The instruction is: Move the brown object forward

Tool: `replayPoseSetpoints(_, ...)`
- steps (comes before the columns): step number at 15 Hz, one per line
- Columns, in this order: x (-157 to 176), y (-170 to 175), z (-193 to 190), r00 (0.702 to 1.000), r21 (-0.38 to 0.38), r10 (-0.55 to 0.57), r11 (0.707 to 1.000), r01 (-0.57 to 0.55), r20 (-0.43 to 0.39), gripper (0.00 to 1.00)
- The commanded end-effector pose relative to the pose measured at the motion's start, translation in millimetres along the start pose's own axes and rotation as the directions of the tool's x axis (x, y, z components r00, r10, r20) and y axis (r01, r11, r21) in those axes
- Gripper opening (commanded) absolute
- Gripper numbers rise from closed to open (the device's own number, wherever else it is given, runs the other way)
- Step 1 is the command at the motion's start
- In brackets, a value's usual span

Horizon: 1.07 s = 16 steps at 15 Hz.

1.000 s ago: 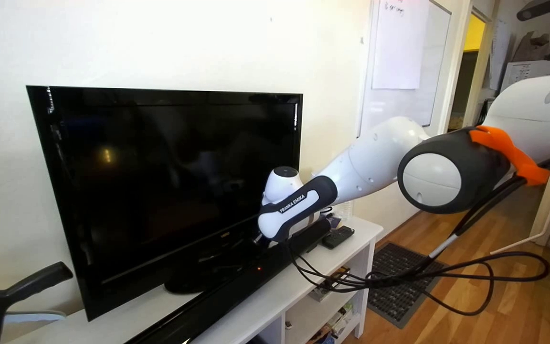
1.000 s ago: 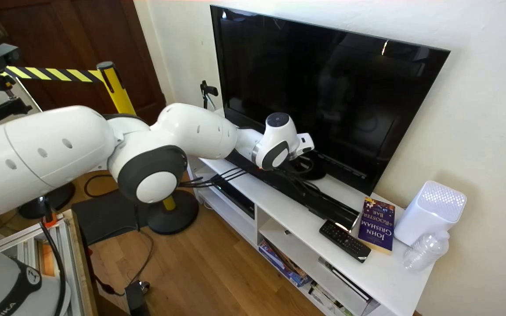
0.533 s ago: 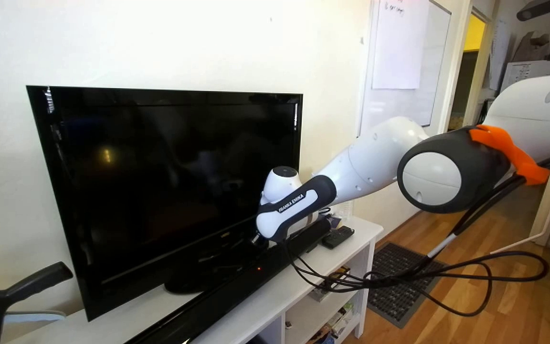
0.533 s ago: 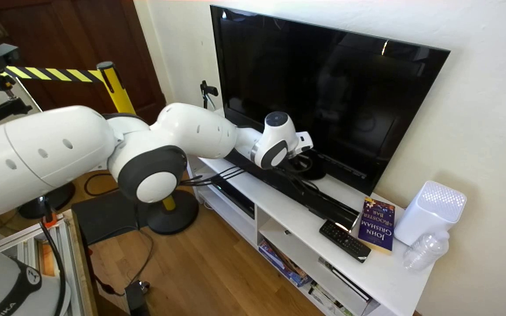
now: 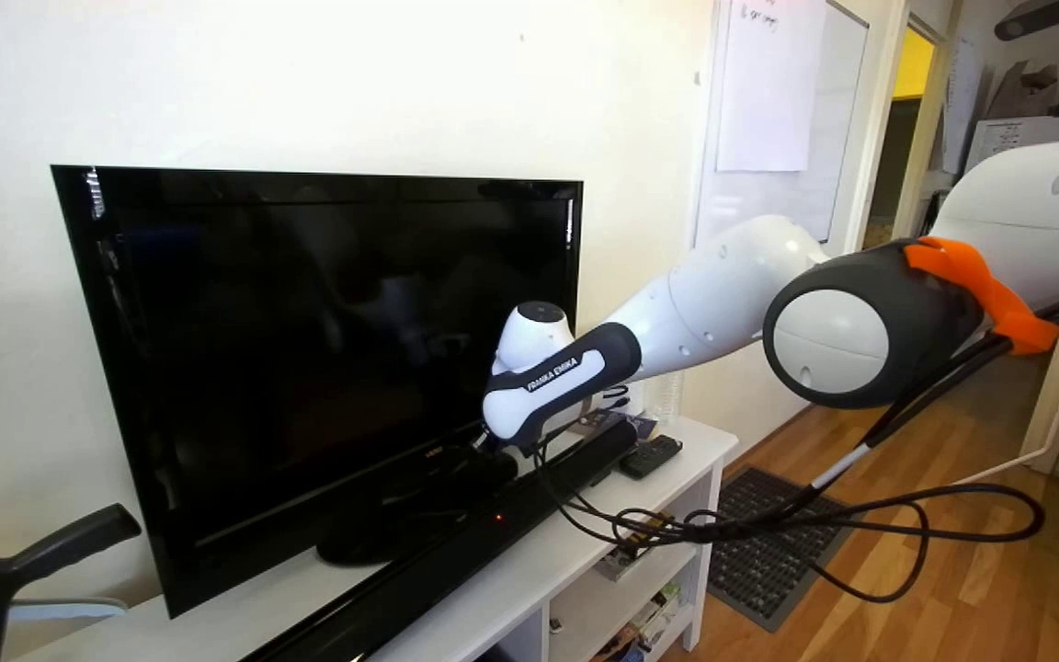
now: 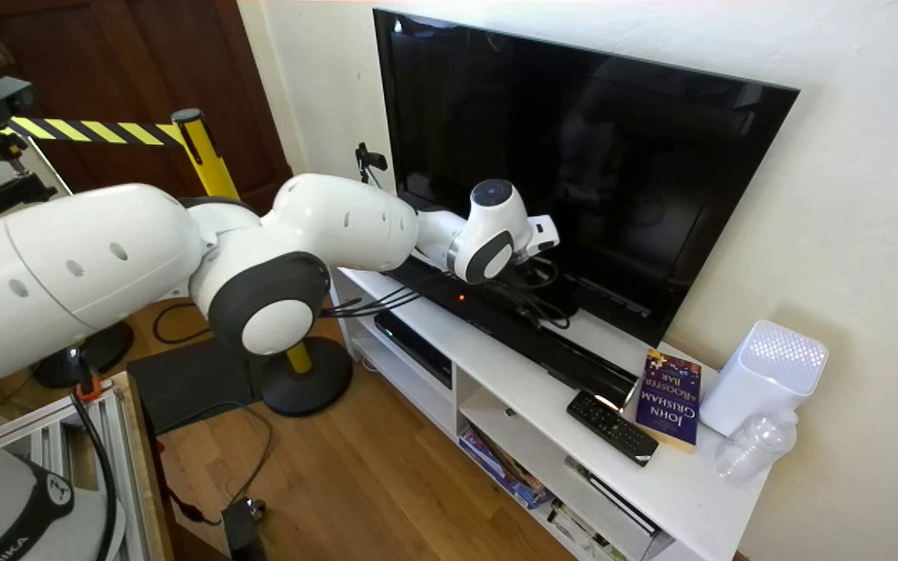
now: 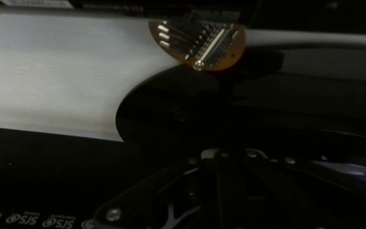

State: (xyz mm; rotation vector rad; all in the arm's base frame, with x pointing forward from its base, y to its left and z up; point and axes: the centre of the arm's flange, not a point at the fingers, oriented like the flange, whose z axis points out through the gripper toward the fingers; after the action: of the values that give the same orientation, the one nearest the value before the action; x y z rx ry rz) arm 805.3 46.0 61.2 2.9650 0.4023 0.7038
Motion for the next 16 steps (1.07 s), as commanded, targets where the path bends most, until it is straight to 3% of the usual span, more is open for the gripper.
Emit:
replayPoseSetpoints(1, 26, 0, 5, 0.999, 0.009, 0.039, 0.999, -0.039, 0.002, 0.00)
replayPoseSetpoints(5, 26, 5, 5, 0.999, -0.012, 0.038, 0.999, -0.038, 0.036, 0.00)
replayPoseSetpoints(6, 26, 8, 6, 0.999, -0.024, 0.020, 1.000, -0.019, 0.047, 0.26)
replayPoseSetpoints(7, 26, 11, 9, 0.998, -0.029, 0.000, 1.000, 0.002, 0.062, 0.27)
replayPoseSetpoints(16, 17, 23, 41, 0.981, 0.028, -0.112, 0.994, 0.109, 0.157, 0.88)
